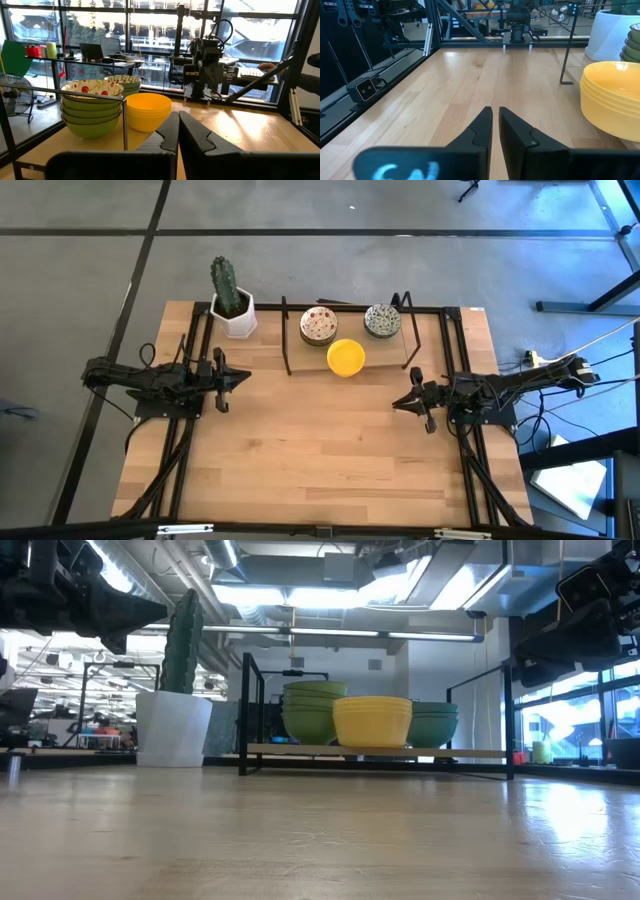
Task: Pick & Place Mini bowls
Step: Return to Home Position
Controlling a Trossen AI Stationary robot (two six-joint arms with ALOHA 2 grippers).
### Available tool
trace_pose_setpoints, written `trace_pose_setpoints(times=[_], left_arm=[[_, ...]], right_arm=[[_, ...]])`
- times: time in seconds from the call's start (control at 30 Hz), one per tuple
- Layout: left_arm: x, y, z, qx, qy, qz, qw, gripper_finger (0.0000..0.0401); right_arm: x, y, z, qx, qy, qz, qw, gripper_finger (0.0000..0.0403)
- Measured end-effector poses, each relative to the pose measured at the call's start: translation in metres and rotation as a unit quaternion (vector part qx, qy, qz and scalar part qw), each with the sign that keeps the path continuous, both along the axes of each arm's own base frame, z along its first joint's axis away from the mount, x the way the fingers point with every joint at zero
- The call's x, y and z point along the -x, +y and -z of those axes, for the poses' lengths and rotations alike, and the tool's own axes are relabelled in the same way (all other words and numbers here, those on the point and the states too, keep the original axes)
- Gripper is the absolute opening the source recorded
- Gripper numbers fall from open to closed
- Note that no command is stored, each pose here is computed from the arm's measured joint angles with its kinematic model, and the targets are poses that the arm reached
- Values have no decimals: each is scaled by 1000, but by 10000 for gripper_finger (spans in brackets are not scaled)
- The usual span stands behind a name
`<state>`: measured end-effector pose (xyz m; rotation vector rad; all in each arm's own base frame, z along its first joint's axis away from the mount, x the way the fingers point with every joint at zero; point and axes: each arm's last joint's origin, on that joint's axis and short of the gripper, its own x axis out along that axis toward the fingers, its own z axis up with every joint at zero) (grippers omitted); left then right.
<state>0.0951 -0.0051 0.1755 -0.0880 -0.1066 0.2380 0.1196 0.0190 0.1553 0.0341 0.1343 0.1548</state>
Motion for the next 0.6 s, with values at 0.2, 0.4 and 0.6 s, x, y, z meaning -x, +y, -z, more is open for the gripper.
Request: trace_pose_setpoints(times=[0.2,0.4,0.6], left_arm=[[0,0,0,0,0,0,1000,4],[0,0,0,0,0,0,1000,4],[0,0,0,0,0,0,1000,4]], right_arm=[[0,0,0,0,0,0,1000,35],[0,0,0,0,0,0,1000,35],[0,0,0,0,0,0,1000,35]])
